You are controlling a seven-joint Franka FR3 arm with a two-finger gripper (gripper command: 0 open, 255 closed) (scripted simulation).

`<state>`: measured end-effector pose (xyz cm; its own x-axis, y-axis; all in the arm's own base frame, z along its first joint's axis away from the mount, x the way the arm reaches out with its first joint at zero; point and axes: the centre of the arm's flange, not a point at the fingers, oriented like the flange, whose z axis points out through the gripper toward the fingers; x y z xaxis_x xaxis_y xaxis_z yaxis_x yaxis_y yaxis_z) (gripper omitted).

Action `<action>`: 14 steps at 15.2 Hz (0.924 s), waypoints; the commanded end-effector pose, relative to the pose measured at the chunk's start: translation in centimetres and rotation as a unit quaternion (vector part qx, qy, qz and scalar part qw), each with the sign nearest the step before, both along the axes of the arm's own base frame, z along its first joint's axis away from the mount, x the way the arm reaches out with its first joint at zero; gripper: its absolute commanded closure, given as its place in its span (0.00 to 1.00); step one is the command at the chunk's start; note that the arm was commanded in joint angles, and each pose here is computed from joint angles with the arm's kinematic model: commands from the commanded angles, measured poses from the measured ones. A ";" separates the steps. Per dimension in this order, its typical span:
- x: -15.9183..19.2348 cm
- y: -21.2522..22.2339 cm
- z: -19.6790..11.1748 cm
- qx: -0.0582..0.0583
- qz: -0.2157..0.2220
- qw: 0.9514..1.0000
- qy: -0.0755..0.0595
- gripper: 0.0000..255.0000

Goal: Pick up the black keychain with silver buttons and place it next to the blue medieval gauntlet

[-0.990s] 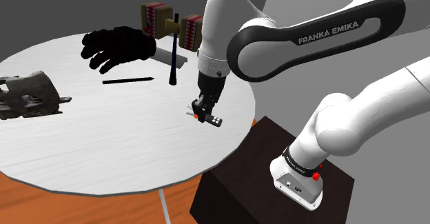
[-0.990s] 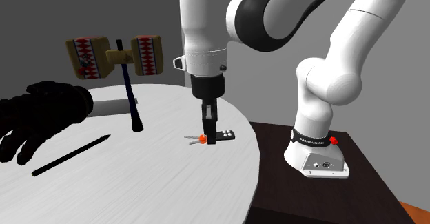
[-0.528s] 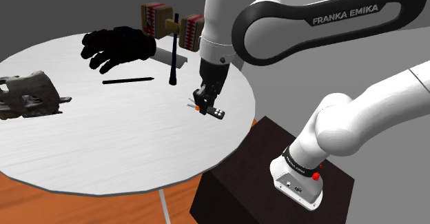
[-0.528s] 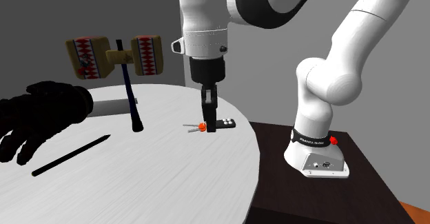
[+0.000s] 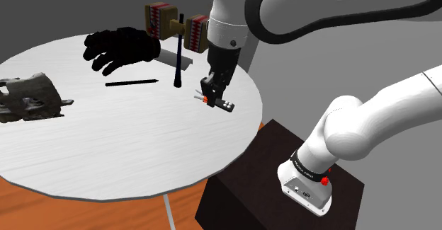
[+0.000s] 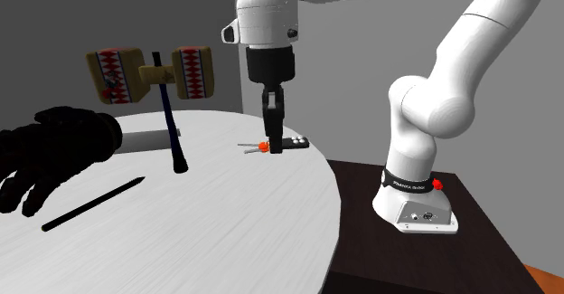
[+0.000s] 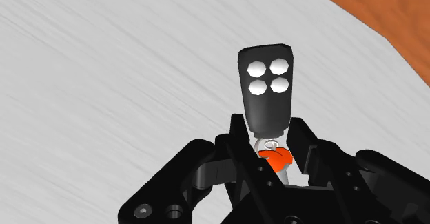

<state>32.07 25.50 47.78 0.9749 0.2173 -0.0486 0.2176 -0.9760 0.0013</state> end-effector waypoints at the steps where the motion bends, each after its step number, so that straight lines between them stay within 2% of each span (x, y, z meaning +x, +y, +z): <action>1: -0.2 0.0 1.1 0.000 0.000 1.000 0.000 1.00; 14: -0.2 0.0 8.0 0.000 0.000 1.000 0.000 1.00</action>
